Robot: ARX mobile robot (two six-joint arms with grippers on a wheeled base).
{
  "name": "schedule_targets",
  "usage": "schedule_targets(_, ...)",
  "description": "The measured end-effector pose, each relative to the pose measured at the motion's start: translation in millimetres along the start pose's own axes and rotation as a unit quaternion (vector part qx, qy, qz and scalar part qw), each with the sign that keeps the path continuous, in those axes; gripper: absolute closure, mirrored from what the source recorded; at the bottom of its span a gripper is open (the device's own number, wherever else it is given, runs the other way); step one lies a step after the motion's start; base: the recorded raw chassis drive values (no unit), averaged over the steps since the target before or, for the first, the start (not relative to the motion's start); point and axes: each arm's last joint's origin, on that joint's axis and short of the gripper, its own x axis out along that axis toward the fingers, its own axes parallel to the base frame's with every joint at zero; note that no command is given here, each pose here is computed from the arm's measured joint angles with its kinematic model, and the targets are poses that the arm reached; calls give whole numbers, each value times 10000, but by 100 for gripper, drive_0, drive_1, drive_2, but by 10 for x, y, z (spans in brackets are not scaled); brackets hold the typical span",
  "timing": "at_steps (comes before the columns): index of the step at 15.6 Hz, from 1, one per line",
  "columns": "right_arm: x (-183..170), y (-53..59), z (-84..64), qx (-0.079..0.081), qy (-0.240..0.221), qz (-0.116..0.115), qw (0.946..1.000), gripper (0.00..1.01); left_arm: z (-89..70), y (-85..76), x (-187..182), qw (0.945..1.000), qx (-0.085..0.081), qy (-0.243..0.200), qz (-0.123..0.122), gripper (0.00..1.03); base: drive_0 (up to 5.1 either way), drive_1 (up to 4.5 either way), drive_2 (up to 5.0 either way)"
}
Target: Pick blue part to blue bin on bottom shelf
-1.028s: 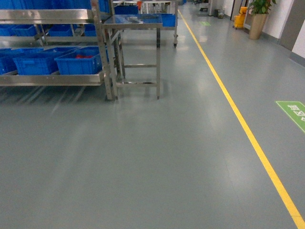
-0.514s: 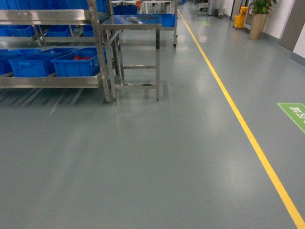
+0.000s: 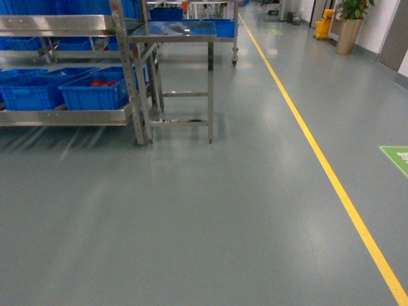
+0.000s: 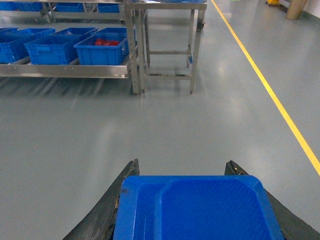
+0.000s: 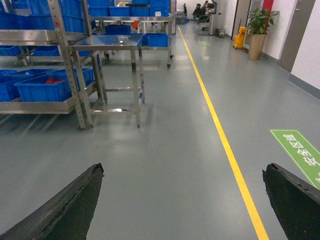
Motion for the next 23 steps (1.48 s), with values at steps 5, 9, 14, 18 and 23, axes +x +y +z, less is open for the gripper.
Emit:
schedule_targets(5,0,0,2,-2,-10,8,10000,3,2,0,-1,10000,-4,-11,1,60,2,434,-429)
schedule_targets(9,0,0,0,-2,-2,8,10000,3,-2,0,1,10000,6,7,4,60,-5,427,-437)
schedule_targets(14,0,0,3,-2,-13,6,10000,3,-3,0,0,10000,20,12,3,60,-7,425,-439)
schedule_targets(18,0,0,1,-2,-6,6,10000,3,0,0,0,10000,16,2,0,60,2,433,-430)
schedule_targets(23,0,0,-2,-2,10,6,10000,3,-3,0,1,10000,22,18,1,60,3,435,-428)
